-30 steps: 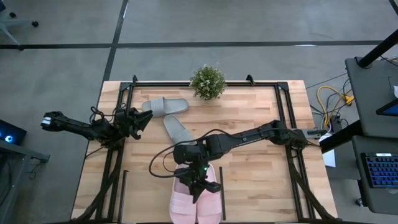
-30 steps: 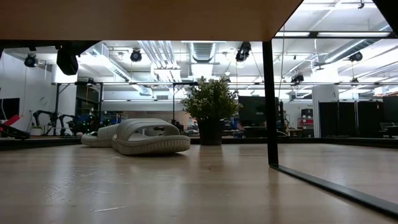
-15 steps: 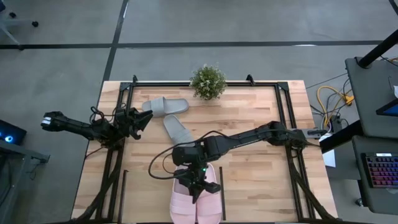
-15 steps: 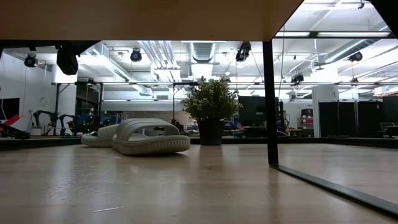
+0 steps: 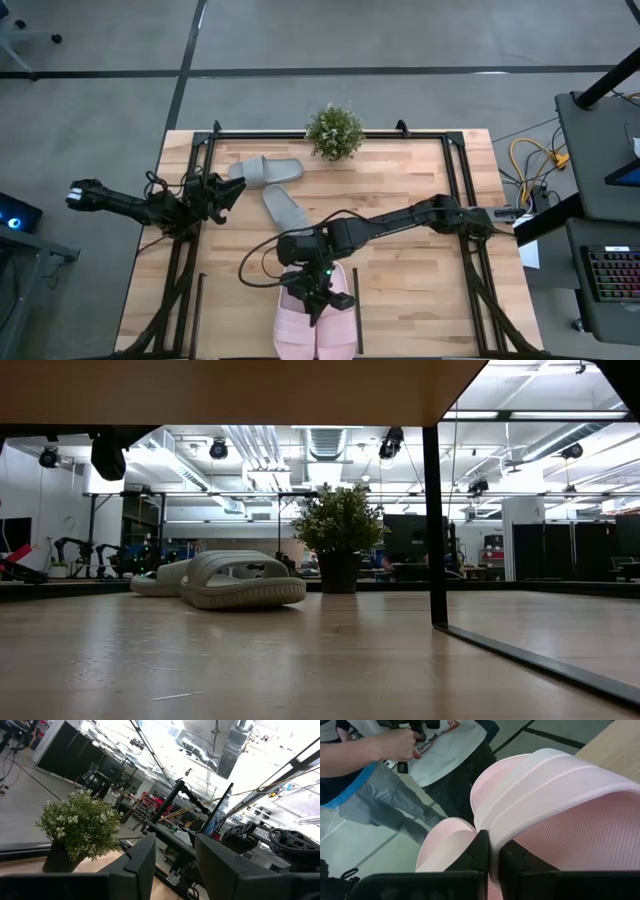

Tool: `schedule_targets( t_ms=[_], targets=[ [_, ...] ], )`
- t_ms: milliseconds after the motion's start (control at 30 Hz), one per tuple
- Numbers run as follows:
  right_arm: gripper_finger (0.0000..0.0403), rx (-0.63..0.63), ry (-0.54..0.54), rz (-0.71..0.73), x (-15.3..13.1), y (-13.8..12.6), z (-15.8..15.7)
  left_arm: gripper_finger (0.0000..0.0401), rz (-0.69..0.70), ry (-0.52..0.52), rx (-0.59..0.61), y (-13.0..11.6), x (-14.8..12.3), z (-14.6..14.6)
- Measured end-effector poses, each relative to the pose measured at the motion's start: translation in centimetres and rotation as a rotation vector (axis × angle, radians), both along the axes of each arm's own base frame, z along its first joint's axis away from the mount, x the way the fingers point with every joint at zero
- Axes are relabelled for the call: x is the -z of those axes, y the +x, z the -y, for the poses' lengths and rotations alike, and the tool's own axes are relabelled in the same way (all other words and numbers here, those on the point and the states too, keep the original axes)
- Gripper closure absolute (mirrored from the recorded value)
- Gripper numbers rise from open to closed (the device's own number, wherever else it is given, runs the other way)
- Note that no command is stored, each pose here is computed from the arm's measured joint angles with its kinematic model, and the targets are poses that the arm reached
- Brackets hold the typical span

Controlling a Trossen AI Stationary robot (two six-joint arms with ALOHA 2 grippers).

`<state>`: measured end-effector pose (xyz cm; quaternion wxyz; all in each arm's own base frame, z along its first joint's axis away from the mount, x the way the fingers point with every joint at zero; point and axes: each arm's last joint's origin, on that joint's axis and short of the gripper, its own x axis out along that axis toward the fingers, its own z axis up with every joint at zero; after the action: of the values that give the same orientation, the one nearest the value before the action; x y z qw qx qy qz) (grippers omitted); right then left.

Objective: Pick and place slides into the shelf
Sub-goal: Put the pink slipper on the shelf

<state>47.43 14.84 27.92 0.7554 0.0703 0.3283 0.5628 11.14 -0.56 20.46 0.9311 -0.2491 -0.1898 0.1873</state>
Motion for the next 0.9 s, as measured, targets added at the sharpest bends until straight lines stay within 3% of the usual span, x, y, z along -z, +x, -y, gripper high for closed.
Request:
schedule_targets(
  t_ms=[667,900],
  targets=[
    [0.0305,0.076,-0.044,-0.061,0.36,0.11,0.1,0.0278,-0.001,0.0,0.0,0.0,0.0,0.0],
    [0.0277,0.156,-0.126,-0.042,0.11,0.07,0.44,0.0278,-0.001,0.0,0.0,0.0,0.01,0.0]
  ],
)
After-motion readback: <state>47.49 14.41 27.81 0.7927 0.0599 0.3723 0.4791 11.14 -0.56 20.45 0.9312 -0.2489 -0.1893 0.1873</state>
